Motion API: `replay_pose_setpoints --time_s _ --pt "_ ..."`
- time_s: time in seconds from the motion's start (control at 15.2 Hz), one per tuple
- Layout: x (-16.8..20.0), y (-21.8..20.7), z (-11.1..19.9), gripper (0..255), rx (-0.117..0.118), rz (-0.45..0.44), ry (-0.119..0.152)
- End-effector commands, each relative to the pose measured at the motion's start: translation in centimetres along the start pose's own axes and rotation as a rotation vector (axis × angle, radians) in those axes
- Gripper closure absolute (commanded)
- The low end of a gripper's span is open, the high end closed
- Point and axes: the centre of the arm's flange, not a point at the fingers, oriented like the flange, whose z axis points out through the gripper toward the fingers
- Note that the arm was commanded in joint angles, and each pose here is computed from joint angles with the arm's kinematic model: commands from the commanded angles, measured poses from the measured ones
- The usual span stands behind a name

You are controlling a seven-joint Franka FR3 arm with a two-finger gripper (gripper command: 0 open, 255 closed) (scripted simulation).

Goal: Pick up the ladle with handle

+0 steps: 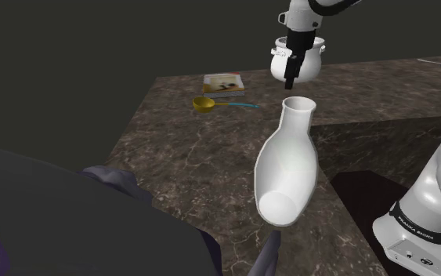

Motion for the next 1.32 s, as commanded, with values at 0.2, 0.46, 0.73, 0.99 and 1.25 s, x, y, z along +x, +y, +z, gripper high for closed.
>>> replay_pose_setpoints --time_s 0.2,0.46,0.73,0.99,1.25 --pt "5.7 -0.6 2.1 0 -0.014 -0.132 0.026" --pt "10.3 -1.7 3.6 0 -0.024 -0.236 0.046" --pt "14.8 -3.2 5.1 0 -0.035 -0.34 0.066" --pt "19.2 -5.2 6.5 0 -0.045 -0.444 0.086" --pt "22.7 -7.2 7.7 0 -0.054 -0.532 0.102"
